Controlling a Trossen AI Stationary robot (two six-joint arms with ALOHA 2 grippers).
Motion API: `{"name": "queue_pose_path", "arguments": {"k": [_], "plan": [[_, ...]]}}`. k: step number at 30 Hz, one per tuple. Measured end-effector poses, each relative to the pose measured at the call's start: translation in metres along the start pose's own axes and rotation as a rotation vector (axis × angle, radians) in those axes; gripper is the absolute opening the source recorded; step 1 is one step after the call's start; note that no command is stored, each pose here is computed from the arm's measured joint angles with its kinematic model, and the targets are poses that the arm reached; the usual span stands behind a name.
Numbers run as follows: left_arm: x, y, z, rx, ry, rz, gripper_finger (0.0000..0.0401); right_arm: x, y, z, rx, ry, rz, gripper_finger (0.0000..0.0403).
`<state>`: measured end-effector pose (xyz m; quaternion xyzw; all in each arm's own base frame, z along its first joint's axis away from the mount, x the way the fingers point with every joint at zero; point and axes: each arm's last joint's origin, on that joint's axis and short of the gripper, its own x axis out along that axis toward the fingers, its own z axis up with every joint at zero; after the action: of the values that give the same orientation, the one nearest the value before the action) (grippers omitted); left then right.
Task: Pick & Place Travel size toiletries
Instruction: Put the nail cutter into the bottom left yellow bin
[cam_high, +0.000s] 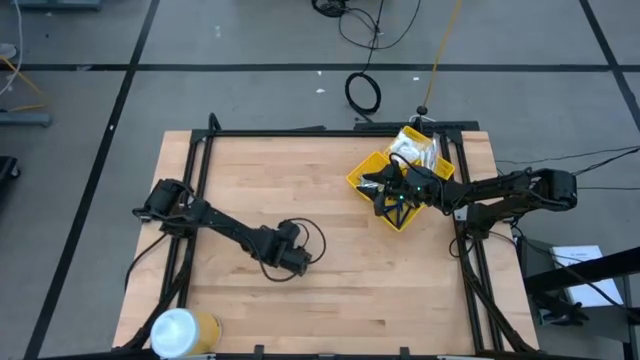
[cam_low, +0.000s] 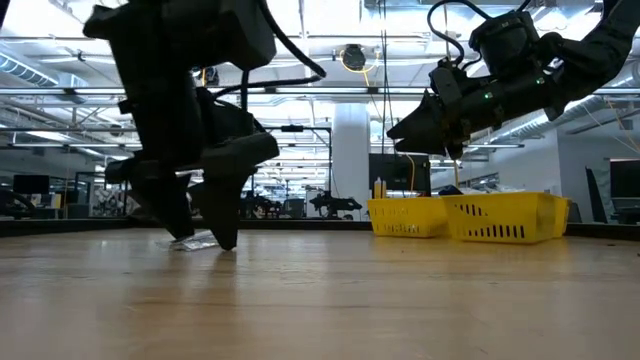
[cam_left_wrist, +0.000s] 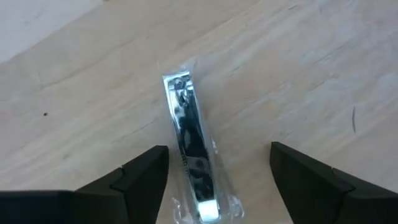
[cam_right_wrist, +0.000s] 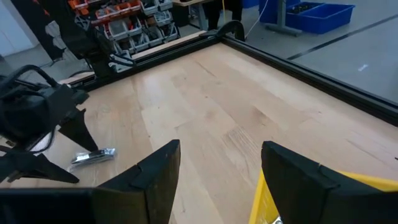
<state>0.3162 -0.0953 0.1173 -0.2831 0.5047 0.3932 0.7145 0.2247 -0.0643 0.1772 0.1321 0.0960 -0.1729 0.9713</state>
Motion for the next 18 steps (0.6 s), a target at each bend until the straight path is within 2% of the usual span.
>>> {"name": "queue_pose_path", "arguments": {"k": [5, 11, 15, 18], "plan": [[0.012, -0.0004, 0.0015, -0.033, 0.05, 0.017, 0.024, 0.0, 0.0, 0.0, 0.005, 0.0, 0.0, 0.0212], [0.0107, 0.0007, 0.0019, -0.057, 0.064, 0.016, 0.0161, 0.0, -0.0002, -0.0007, 0.004, 0.007, -0.002, 0.0212], [0.0101, -0.0005, 0.0021, -0.031, 0.06, 0.001, 0.0099, 0.0, -0.0002, -0.0009, 0.004, 0.009, -0.002, 0.0212], [0.01, -0.002, 0.0026, 0.034, 0.036, -0.011, 0.0049, 0.0, -0.0004, -0.0012, 0.004, 0.012, -0.003, 0.0212]]}}
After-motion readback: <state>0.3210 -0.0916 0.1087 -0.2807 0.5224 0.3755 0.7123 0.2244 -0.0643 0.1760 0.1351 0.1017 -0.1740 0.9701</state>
